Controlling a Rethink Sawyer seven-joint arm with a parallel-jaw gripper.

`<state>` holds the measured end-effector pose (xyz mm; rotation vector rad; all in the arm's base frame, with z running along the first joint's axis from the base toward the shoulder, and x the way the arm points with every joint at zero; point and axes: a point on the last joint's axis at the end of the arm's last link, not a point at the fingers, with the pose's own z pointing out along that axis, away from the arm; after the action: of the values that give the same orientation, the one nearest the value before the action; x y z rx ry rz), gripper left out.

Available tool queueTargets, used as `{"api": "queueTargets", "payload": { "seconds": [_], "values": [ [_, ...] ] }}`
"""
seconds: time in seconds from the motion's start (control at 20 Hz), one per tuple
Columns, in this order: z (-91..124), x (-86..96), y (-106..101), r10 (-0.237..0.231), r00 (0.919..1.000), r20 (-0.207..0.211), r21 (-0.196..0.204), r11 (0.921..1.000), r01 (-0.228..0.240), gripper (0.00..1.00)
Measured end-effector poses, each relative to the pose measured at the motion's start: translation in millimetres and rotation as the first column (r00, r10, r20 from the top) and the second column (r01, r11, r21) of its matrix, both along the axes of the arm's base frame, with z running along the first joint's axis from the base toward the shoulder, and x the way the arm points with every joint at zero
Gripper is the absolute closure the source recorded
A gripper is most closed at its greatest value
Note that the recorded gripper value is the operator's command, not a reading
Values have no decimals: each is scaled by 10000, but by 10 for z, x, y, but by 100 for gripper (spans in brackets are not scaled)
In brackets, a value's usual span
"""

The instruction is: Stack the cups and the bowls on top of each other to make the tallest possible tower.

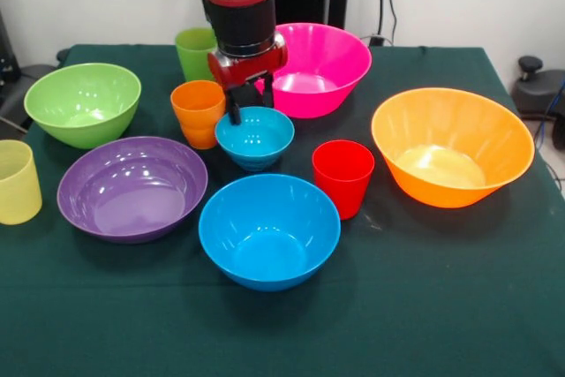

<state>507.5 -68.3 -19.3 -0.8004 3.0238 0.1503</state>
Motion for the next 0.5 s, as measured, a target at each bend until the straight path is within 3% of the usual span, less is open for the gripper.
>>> {"api": "queueTargets", "payload": {
  "seconds": [0.5],
  "values": [
    [-51,-137,-159,137,9998,-110,-199,9997,-140,0]
  ]
}}
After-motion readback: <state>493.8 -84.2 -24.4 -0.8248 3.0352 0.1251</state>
